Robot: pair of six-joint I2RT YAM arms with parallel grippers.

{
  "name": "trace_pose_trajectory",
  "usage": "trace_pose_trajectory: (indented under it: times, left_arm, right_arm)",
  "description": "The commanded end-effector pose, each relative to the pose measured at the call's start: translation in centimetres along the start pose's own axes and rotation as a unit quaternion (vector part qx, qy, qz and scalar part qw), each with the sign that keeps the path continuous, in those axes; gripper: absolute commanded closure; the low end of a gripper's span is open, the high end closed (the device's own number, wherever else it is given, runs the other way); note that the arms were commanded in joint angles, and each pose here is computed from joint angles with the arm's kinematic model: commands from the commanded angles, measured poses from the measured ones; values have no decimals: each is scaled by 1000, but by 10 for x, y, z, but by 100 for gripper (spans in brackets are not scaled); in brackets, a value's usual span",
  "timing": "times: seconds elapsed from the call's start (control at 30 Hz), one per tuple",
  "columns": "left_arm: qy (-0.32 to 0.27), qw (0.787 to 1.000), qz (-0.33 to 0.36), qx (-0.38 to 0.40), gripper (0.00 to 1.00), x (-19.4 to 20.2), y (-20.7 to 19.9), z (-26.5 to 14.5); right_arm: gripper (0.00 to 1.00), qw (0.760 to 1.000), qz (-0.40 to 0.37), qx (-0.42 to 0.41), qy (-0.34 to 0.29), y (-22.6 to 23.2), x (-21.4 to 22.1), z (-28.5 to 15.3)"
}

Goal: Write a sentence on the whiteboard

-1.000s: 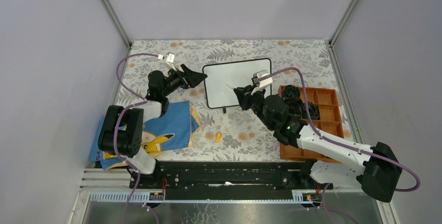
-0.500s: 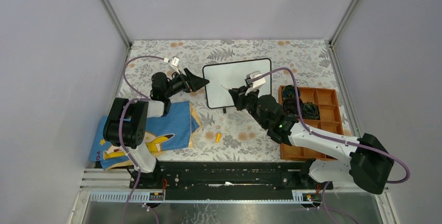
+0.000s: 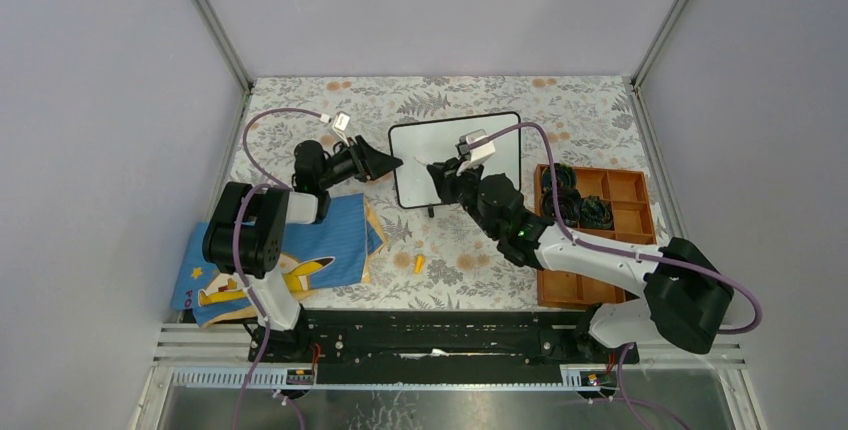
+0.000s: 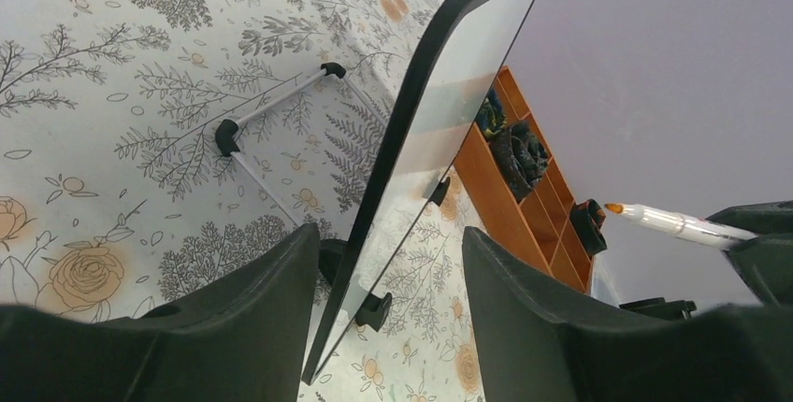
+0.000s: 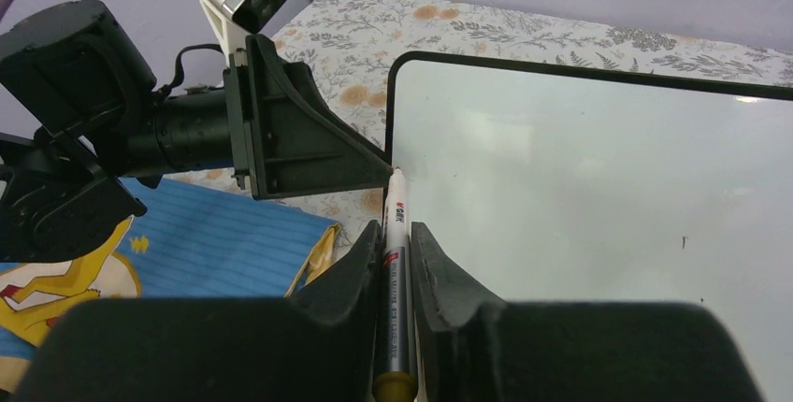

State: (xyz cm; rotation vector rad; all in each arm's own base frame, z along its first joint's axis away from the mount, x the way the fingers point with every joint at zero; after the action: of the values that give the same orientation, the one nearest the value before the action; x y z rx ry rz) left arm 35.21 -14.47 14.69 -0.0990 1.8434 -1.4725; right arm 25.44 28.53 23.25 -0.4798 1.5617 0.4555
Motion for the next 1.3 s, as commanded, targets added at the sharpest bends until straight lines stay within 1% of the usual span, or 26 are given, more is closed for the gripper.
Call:
trace_pose_trajectory:
  times: [0.0, 0.17, 0.43, 0.77, 1.07, 1.2, 1.27]
  left_arm:
    - [-3, 999, 34, 30, 38, -6, -6, 6]
    - [4, 999, 30, 28, 44, -3, -2, 7]
    - [10, 999, 33, 22, 50, 1, 2, 9]
    - [11, 999, 35, 17, 58, 2, 4, 9]
    - [13, 999, 36, 8, 62, 4, 10, 9]
    - [13, 999, 40, 5, 62, 5, 12, 9]
    - [13, 999, 41, 5, 60, 6, 13, 9]
  right_arm:
    - [100, 998, 16, 5, -64, 5, -38, 11]
    - [100, 998, 9, 6, -60, 9, -37, 15]
    - [100, 998, -2, 31, -48, 5, -31, 20]
    - [100, 999, -12, 35, -40, 7, -25, 29]
    - [100, 999, -10, 30, -38, 8, -23, 30]
    - [100, 999, -9, 28, -38, 7, -21, 26]
    - [100, 999, -9, 28, -37, 7, -19, 24]
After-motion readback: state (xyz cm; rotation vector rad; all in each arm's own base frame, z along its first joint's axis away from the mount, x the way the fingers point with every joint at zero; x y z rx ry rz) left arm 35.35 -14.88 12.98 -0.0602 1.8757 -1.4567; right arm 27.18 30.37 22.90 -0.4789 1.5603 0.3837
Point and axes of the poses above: each gripper's point midway between its finger pads, its own z axis out along the fingers, its own y axis along the line the jaws close on, x = y × z, the point moved 6 cm from there along -z, back along the fingers, and after that the axes turned 12 degrees about -z, right-handed, at the moved point
